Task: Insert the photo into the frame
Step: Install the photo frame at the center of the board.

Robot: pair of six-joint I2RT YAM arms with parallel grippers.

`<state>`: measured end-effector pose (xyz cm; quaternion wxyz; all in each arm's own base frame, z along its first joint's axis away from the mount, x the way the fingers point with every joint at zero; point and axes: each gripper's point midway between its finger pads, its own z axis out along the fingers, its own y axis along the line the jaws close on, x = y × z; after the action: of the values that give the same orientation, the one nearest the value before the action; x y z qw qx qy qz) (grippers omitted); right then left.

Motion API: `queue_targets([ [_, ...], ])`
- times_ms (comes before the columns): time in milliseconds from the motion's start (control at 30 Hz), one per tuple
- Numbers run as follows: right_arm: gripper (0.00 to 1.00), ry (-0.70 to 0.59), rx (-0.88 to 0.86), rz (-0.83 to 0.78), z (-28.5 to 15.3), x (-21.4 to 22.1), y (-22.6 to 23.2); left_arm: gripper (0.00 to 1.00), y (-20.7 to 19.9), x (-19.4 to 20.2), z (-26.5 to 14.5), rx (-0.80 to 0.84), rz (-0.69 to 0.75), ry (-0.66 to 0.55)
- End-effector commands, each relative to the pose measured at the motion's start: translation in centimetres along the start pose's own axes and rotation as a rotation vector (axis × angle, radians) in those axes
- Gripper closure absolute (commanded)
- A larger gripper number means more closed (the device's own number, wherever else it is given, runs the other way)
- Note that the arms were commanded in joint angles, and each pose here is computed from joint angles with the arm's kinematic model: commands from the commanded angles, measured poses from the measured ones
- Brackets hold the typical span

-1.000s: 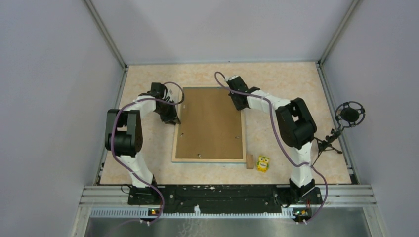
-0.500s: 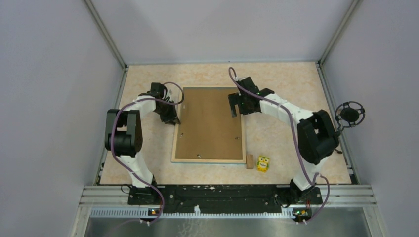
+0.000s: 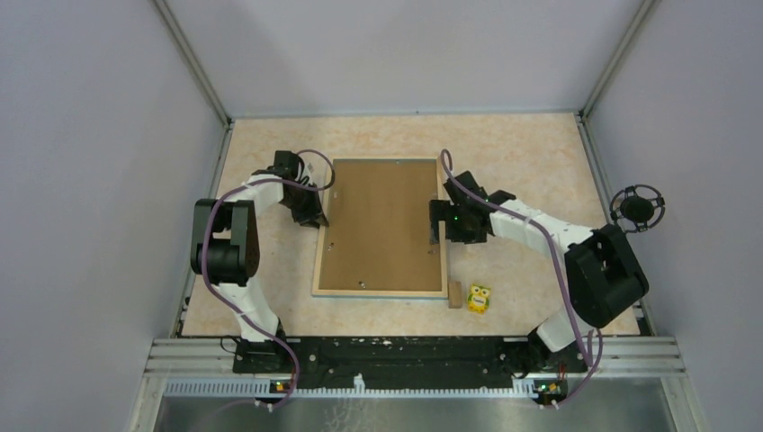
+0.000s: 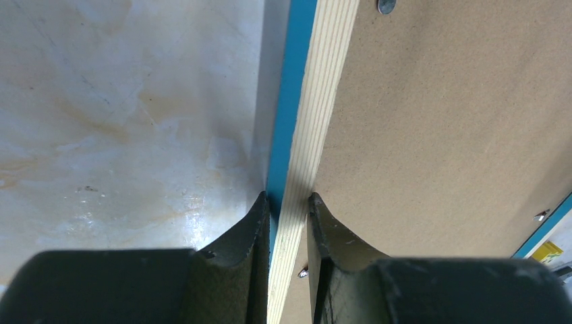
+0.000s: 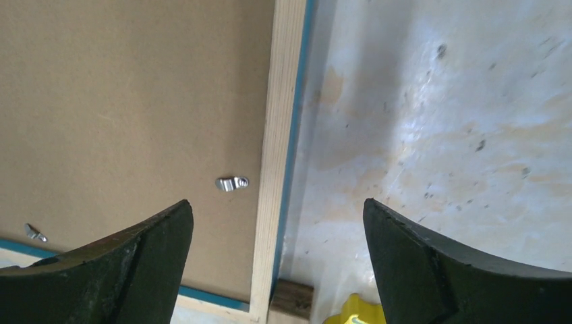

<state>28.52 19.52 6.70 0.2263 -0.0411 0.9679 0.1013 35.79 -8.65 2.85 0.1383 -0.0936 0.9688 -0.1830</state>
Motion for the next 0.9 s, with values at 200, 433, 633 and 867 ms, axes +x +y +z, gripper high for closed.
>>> queue_targets([
  [200, 0.16, 0.061, 0.091, 0.306, 2.2, 2.4, 0.7, 0.84, 0.8, -0.2, 0.3, -0.015, -0.035, -0.013],
  [433, 0.21, 0.042, 0.161, 0.32, 2.4, 3.0, 1.0, 0.85, 0.7, -0.3, 0.2, -0.013, -0.034, -0.018],
  [633, 0.22, 0.044, 0.192, 0.314, 3.0, 3.4, 1.0, 0.85, 0.7, -0.3, 0.2, -0.009, -0.033, -0.018],
  [867, 0.22, 0.043, 0.212, 0.31, 3.1, 3.6, 0.6, 0.85, 0.5, -0.4, 0.1, -0.007, -0.032, -0.021],
])
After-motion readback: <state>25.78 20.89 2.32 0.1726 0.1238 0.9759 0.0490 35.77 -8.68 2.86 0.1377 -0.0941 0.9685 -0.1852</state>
